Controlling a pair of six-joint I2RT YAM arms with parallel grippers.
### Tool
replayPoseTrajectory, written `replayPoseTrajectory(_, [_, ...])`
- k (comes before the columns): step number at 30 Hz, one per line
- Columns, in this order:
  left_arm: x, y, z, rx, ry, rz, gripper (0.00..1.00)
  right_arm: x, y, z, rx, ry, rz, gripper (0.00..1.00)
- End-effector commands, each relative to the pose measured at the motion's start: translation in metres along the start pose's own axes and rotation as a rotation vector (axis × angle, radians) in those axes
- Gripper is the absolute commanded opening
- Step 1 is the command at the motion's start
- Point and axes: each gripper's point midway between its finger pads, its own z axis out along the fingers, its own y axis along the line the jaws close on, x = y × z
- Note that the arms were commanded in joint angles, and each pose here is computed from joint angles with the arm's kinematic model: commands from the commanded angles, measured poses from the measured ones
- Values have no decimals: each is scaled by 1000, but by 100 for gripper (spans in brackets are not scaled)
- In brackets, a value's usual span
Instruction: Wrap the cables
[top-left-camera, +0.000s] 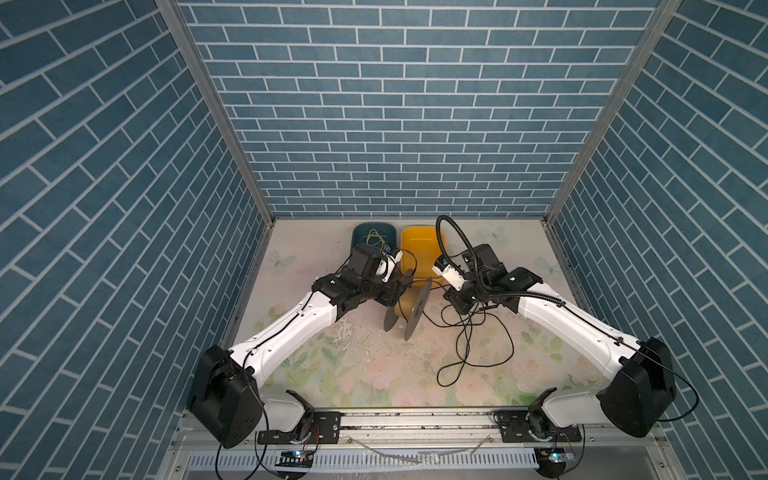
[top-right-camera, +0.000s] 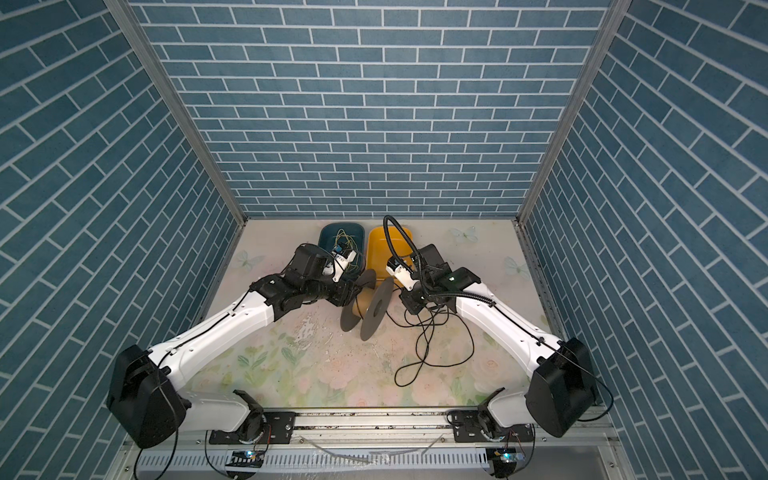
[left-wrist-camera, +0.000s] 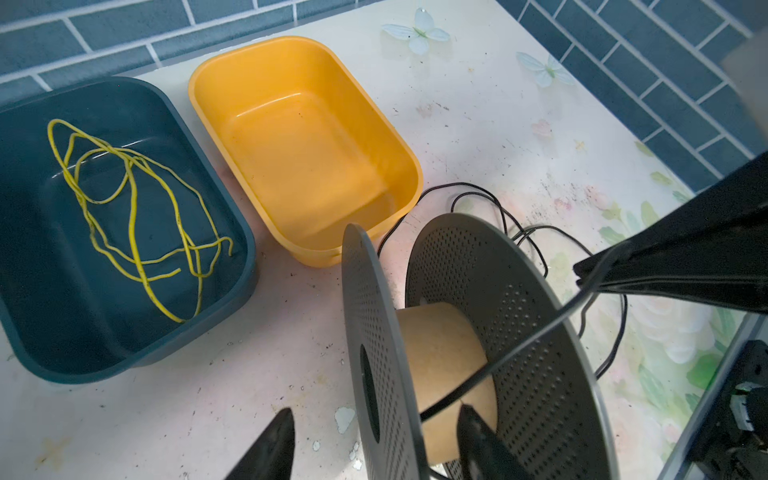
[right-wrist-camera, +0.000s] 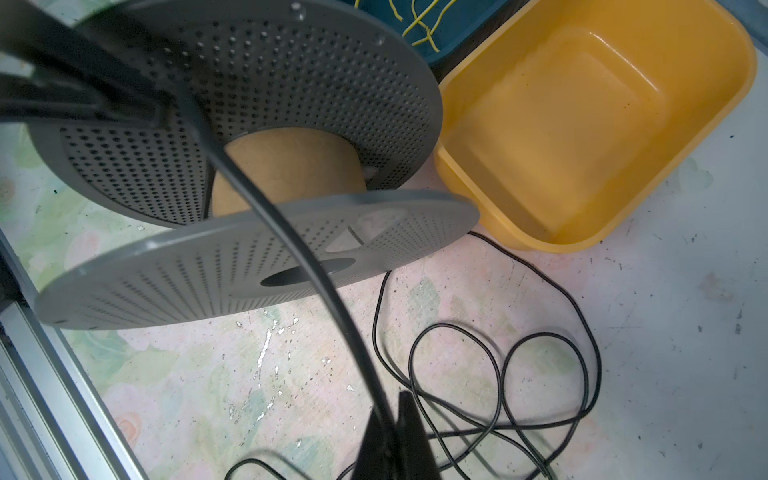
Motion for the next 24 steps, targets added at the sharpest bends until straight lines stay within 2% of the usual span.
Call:
replayPoseTrajectory(1, [5, -2, 5, 11, 5, -5, 57, -23, 0, -9, 7, -52, -72, 0])
replayPoseTrajectory(7, [8, -4, 8, 16, 11, 8, 55, -30, 0, -9, 3, -63, -86, 0])
replayPoseTrajectory(10, [11, -7, 10, 19, 17, 16, 62, -34, 1, -10, -3, -73, -97, 0])
replayPoseTrajectory(12, [14, -6, 12, 15, 24, 12, 62, -36, 1, -10, -4, -76, -101, 0])
replayPoseTrajectory(24, [9, -1, 32, -7, 9, -25, 41, -37, 3, -2, -16, -67, -117, 0])
